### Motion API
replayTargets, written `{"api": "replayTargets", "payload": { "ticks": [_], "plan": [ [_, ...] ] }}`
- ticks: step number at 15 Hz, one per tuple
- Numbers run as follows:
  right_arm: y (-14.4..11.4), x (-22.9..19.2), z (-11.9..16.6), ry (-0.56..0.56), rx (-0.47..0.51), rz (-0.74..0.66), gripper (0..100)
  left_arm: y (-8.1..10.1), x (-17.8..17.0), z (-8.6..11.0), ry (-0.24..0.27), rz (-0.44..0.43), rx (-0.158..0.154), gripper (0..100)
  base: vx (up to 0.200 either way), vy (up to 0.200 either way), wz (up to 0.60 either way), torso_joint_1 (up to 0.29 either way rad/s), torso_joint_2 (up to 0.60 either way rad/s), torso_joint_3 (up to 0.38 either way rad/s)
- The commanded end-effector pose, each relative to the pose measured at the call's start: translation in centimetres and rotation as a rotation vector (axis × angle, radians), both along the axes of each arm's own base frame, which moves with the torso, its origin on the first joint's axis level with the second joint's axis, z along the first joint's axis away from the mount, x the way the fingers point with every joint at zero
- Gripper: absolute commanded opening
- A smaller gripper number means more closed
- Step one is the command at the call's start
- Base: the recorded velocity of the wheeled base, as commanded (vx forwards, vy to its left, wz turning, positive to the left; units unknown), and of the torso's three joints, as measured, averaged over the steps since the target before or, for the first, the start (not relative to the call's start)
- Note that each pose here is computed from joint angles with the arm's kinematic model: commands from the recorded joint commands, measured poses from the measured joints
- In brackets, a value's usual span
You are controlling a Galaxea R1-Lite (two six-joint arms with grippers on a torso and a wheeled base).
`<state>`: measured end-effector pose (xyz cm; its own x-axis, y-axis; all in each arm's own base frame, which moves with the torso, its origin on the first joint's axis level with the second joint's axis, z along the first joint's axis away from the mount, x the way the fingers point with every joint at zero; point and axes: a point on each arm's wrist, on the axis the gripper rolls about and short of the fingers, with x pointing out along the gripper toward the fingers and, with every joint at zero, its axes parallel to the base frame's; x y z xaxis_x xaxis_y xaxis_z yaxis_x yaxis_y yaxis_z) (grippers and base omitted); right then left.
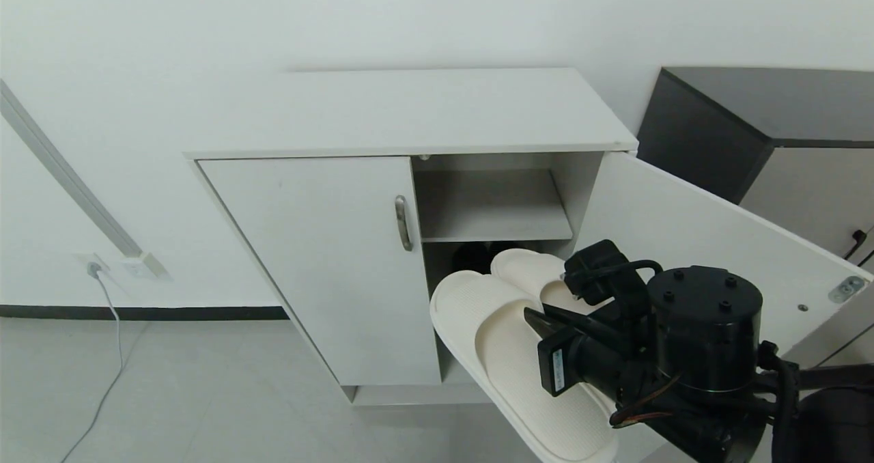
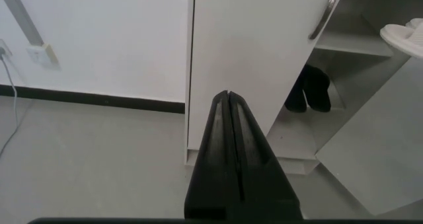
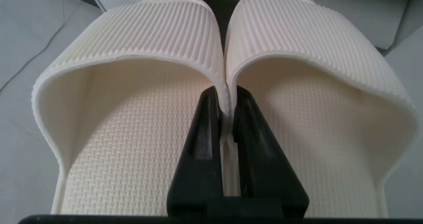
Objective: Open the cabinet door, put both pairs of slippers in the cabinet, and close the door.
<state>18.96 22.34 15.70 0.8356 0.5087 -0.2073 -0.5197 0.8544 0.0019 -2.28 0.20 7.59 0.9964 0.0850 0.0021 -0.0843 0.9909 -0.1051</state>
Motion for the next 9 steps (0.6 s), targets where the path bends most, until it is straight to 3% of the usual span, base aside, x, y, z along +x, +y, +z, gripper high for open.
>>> {"api": "replayTargets", "payload": {
  "ticks": [1,9],
  "plan": [
    [0.02,0.0,-0.07,0.002,-0.002,0.001,0,0.0,0.0,0.01,-0.001,0.001,-0.001,0,0.0,0.0,0.0,-0.173,0.5,0.325],
    [0.01,-0.01,-0.19,0.005,-0.005,0.001,0,0.0,0.0,0.01,-0.001,0.001,-0.001,0,0.0,0.0,0.0,-0.142,0.48,0.333]
  ]
}}
